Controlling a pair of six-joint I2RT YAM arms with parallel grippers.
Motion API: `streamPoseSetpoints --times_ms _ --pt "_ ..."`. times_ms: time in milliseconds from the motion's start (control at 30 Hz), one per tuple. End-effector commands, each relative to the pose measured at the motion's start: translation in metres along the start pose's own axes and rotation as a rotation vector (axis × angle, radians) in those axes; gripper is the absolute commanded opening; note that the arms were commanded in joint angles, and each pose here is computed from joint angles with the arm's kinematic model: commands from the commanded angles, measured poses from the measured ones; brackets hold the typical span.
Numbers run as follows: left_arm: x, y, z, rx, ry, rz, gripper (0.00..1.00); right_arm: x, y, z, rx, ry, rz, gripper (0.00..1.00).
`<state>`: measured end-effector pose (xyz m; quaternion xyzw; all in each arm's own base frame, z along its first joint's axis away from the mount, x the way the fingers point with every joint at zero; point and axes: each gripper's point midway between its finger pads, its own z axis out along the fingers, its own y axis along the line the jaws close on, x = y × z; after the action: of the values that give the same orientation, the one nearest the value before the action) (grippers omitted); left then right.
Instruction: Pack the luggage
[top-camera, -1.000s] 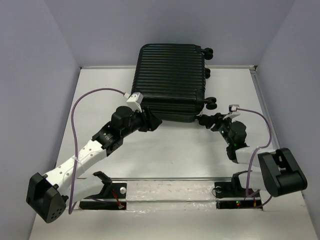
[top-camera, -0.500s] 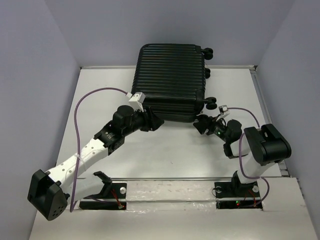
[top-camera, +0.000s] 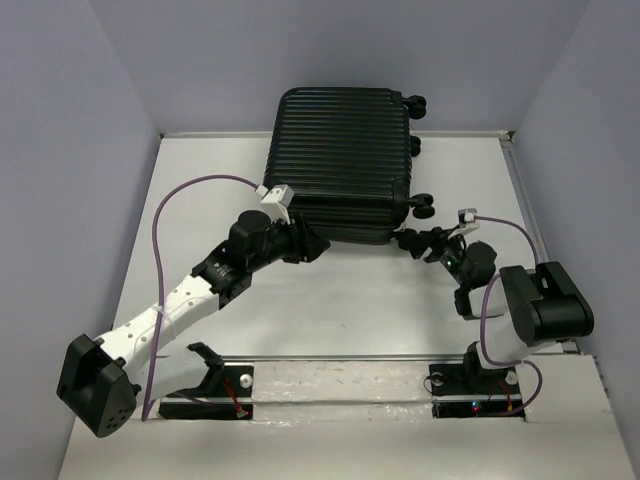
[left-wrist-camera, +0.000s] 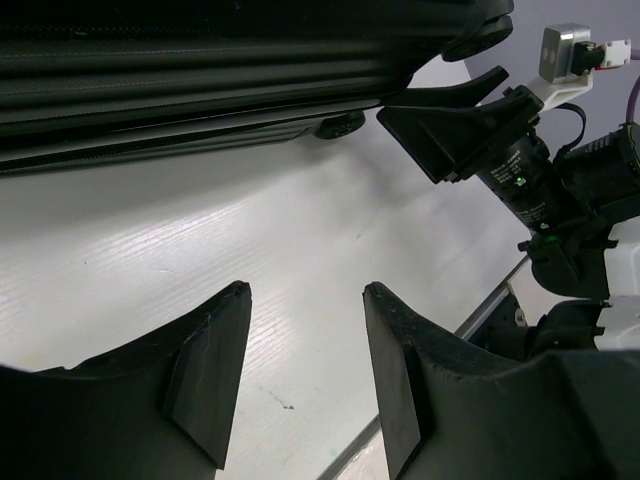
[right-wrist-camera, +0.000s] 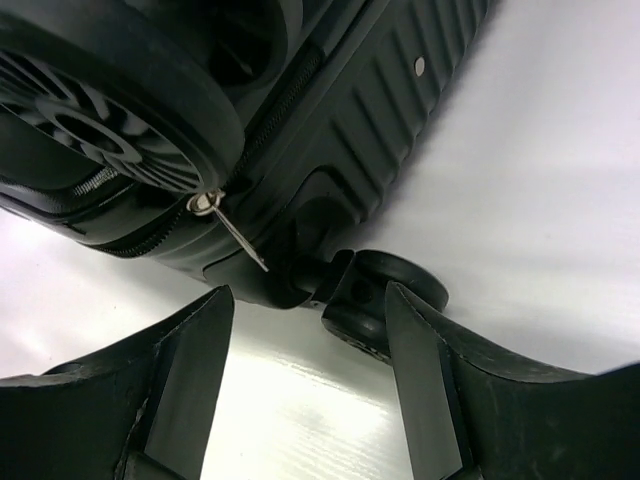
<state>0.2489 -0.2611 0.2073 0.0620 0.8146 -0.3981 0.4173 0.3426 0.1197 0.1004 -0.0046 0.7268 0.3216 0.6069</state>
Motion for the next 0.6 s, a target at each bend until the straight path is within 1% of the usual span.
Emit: streamPoseSetpoints --times_ms 0,100,133,167,200,267,300,467,533,567 --pt "-0.014 -0.012 0.001 0.039 -0.05 0.016 0.59 -0.102 0.042 -0.002 -0.162 -0.384 -0.212 0.68" --pt "-0.014 -0.011 0.001 0.036 -0.052 0.014 0.59 -0.101 0.047 0.006 -0.206 -0.366 -0.217 0.68" --pt "-0.014 -0.011 0.001 0.032 -0.051 0.015 0.59 -0.098 0.053 0.008 -0.246 -0.344 -0.218 0.68" --pt "-0.015 -0.01 0.0 0.027 -0.055 0.018 0.59 -0.1 0.049 0.011 -0.238 -0.348 -0.22 0.67" --pt "-0.014 -0.008 0.0 0.017 -0.057 0.022 0.59 -0.097 0.056 0.015 -0.289 -0.324 -0.22 0.66" --pt "-0.014 -0.005 0.001 0.006 -0.055 0.024 0.59 -0.094 0.06 0.018 -0.325 -0.306 -0.219 0.65" --pt "-0.013 -0.004 0.002 0.001 -0.051 0.024 0.59 -0.096 0.06 0.019 -0.331 -0.314 -0.224 0.62" --pt "-0.01 -0.001 0.005 -0.008 -0.046 0.02 0.58 -0.107 0.065 0.025 -0.359 -0.338 -0.25 0.57" --pt "-0.01 -0.001 0.006 -0.01 -0.046 0.021 0.58 -0.109 0.068 0.028 -0.395 -0.327 -0.249 0.53" --pt "-0.01 0.0 0.007 -0.012 -0.046 0.021 0.58 -0.107 0.071 0.028 -0.412 -0.316 -0.243 0.48"
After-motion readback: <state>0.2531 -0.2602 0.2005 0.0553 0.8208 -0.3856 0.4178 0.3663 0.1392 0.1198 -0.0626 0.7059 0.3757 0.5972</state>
